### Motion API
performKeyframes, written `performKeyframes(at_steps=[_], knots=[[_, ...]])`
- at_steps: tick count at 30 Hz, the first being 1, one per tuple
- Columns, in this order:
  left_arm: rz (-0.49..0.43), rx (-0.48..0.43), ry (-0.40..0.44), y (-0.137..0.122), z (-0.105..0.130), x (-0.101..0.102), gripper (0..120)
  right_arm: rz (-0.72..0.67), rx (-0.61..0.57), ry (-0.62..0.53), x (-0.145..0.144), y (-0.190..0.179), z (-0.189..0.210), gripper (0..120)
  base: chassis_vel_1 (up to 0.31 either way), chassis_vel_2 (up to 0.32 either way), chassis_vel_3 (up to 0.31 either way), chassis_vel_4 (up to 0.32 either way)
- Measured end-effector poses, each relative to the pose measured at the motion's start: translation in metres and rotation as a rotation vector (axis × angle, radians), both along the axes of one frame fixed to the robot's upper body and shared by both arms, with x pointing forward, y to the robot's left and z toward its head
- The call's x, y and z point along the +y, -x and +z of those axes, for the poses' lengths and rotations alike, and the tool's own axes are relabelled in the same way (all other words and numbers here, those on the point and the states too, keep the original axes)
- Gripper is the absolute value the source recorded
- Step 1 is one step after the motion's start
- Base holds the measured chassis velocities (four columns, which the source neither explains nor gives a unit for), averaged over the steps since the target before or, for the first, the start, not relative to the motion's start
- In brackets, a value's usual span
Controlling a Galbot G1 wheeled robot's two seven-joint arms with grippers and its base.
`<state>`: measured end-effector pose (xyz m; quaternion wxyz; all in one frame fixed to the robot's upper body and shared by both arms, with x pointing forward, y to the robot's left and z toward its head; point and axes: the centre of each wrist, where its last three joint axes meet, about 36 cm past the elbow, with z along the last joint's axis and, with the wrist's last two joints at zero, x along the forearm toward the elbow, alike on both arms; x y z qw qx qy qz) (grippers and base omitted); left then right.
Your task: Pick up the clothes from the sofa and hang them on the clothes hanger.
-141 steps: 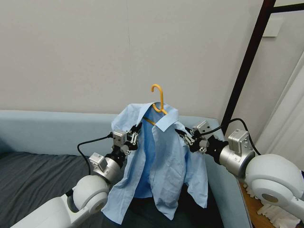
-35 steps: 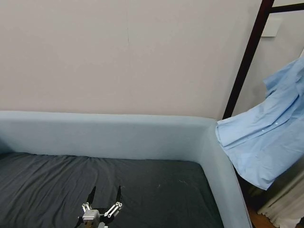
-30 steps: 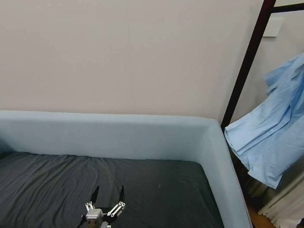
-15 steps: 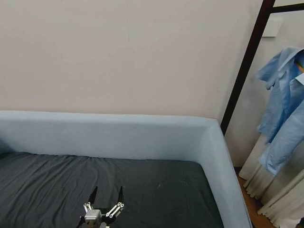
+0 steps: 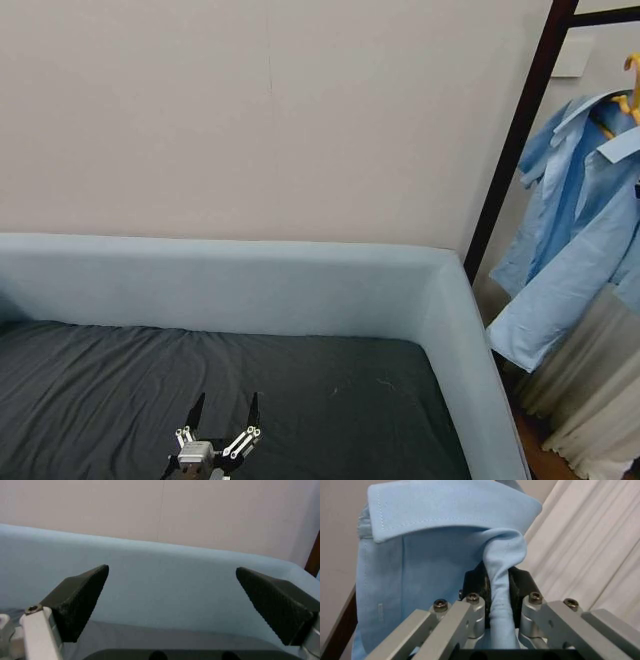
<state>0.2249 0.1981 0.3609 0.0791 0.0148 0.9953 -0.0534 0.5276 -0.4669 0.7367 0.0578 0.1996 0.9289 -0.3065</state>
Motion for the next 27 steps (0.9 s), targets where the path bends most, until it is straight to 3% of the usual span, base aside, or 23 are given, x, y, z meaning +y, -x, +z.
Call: performKeyframes(at_steps=[9,18,27], knots=[[0.000,0.000,0.000,0.000,0.000,0.000,100,0.003,-0.042,0.035,0.020,-0.032,0.017,7,0.000,0.000,0.000,0.000],[0.000,0.000,0.000,0.000,0.000,0.000,100,-0.018,-0.051,-0.095,0.037,-0.046,0.038,7,0.000,0.000,0.000,0.000],[0.000,0.000,0.000,0.000,0.000,0.000,100,-0.033,-0.053,-0.137,0.043,-0.054,0.050,7,0.000,0.000,0.000,0.000]])
